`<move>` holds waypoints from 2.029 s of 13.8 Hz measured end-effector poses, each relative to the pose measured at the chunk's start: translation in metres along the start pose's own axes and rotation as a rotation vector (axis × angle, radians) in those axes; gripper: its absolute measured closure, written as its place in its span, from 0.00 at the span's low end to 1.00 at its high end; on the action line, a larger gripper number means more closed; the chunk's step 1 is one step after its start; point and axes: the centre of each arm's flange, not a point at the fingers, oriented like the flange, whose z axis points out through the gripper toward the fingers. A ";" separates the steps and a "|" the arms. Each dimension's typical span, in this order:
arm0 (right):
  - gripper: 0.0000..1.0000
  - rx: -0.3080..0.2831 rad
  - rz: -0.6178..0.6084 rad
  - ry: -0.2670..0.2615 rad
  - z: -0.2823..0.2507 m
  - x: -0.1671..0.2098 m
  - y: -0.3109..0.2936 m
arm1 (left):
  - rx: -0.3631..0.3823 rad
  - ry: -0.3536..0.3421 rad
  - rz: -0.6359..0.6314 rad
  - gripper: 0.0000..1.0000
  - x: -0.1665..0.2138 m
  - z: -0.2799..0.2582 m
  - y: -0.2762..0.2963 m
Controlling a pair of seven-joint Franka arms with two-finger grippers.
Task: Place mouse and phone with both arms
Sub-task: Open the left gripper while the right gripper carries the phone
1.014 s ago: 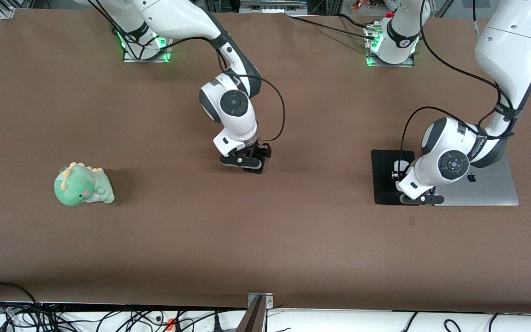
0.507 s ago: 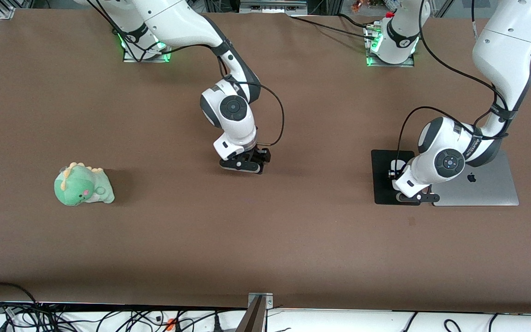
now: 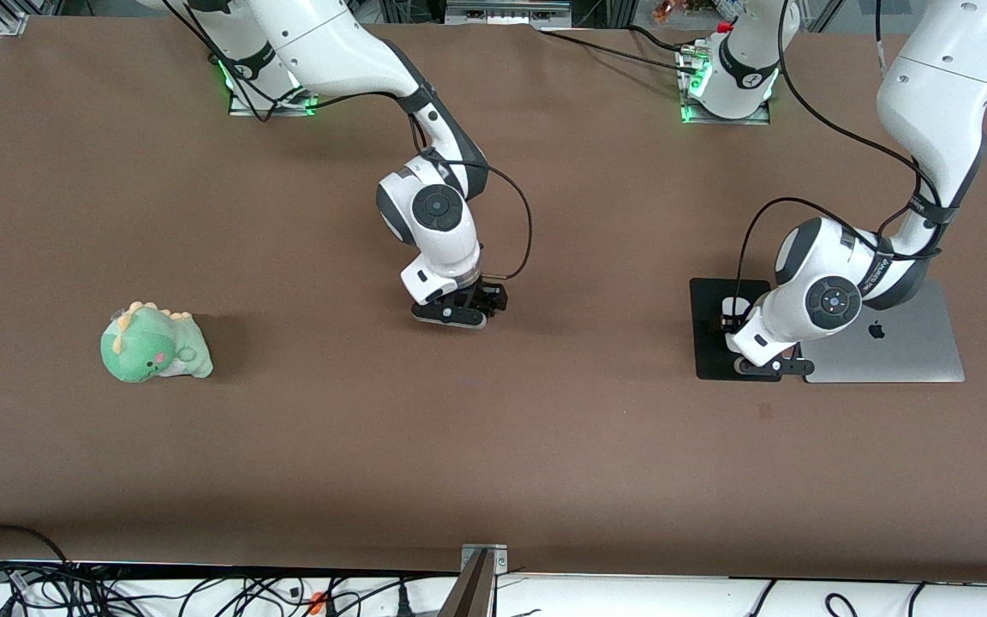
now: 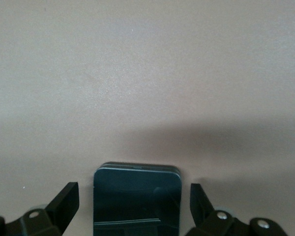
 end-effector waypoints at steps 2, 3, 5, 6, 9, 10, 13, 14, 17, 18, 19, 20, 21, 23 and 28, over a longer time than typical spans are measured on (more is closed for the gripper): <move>0.00 -0.004 0.000 -0.002 0.005 0.000 0.000 | -0.001 0.008 -0.003 0.00 0.002 -0.003 -0.001; 0.00 -0.008 -0.001 -0.004 0.009 -0.001 0.001 | -0.001 0.016 -0.005 0.00 0.004 -0.007 -0.002; 0.00 -0.009 -0.006 -0.001 0.016 -0.003 0.002 | 0.000 0.034 -0.008 0.00 0.008 -0.016 -0.003; 0.02 -0.009 -0.010 0.002 0.018 -0.004 0.001 | 0.001 0.044 -0.010 0.00 0.010 -0.021 -0.004; 0.20 -0.007 -0.016 0.007 0.012 -0.003 -0.002 | 0.004 0.070 -0.015 0.00 0.014 -0.034 -0.006; 0.20 -0.006 -0.016 0.007 0.013 -0.003 -0.002 | 0.005 0.075 -0.016 0.00 0.015 -0.037 -0.006; 0.20 -0.013 -0.017 0.002 0.013 -0.002 -0.002 | 0.010 0.086 -0.018 0.00 0.015 -0.045 -0.007; 0.20 -0.031 -0.015 -0.012 0.010 0.001 -0.003 | 0.014 0.087 -0.018 0.00 0.014 -0.049 -0.008; 0.20 -0.095 -0.023 -0.062 -0.019 0.036 0.002 | 0.031 0.071 -0.013 0.00 0.013 -0.065 -0.003; 0.20 -0.110 -0.033 -0.079 -0.032 0.052 0.007 | 0.038 0.066 -0.012 0.00 0.013 -0.071 -0.002; 0.20 -0.123 -0.047 -0.096 -0.043 0.068 0.014 | 0.042 0.062 -0.012 0.00 0.014 -0.077 -0.001; 0.20 -0.133 -0.068 -0.112 -0.054 0.084 0.024 | 0.044 0.060 -0.008 0.00 0.014 -0.083 0.002; 0.20 -0.135 -0.092 -0.127 -0.062 0.100 0.037 | 0.045 0.059 -0.006 0.00 0.014 -0.086 0.005; 0.20 -0.107 -0.141 -0.152 -0.077 0.134 0.070 | 0.047 0.056 -0.003 0.00 0.015 -0.095 0.011; 0.20 -0.101 -0.148 -0.194 -0.112 0.199 0.167 | 0.061 0.040 -0.001 0.00 0.018 -0.125 0.018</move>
